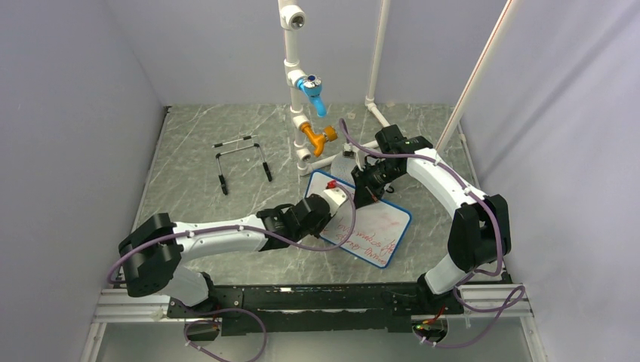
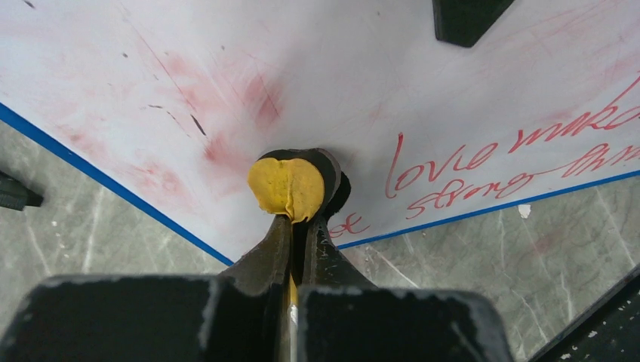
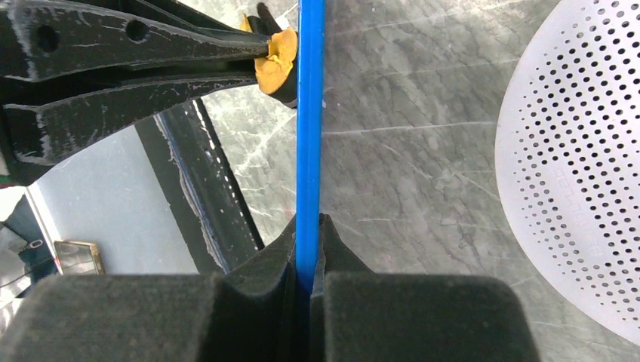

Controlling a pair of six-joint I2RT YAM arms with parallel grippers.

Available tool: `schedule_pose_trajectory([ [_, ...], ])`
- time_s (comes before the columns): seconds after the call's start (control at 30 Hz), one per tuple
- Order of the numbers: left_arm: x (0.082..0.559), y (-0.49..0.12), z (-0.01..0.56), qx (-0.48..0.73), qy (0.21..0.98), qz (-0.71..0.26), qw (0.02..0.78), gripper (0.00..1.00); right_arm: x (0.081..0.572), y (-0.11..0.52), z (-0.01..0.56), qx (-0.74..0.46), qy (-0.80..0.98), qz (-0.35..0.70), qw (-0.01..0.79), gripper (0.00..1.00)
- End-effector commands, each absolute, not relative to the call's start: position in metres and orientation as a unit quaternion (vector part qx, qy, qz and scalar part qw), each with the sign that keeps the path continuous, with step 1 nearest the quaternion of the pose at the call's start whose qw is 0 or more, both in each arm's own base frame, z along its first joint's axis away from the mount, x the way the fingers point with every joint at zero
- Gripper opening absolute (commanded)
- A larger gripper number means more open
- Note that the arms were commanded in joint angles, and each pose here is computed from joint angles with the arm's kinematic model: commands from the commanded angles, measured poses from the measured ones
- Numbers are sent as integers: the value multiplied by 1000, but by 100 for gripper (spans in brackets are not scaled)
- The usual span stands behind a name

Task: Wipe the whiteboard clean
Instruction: Erase the whiteboard at the center of the board.

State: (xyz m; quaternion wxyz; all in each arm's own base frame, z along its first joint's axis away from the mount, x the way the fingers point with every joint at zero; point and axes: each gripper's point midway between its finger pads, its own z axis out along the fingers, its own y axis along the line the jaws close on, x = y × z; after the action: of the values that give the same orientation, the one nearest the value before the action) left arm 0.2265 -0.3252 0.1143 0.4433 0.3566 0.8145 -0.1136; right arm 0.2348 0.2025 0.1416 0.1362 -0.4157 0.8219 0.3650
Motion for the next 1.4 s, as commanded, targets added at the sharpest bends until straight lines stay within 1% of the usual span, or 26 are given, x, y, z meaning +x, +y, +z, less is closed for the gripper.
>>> schedule_pose_trajectory([
  [0.0,216,-329,97,345,821,-152,430,0,230,221,160,-473,765,399,177,0],
  [0.27,185,-311,43,351,851,-144,362,0,229,221,159,-473,765,400,176,0],
  [0.47,182,-313,40,361,850,-147,355,0,230,221,160,-473,765,401,177,0],
  [0.63,199,-333,67,376,830,-145,384,0,230,221,160,-473,765,400,177,0],
  [0.83,236,-349,109,368,813,-125,433,0,229,221,161,-473,764,400,177,0],
  [0.93,250,-358,134,361,802,-130,458,0,229,221,161,-474,764,400,178,0],
  [1.2,269,-378,199,360,768,-144,510,0,229,221,160,-474,764,400,177,0],
  [1.37,271,-374,215,351,761,-148,526,0,229,221,160,-474,764,399,177,0],
])
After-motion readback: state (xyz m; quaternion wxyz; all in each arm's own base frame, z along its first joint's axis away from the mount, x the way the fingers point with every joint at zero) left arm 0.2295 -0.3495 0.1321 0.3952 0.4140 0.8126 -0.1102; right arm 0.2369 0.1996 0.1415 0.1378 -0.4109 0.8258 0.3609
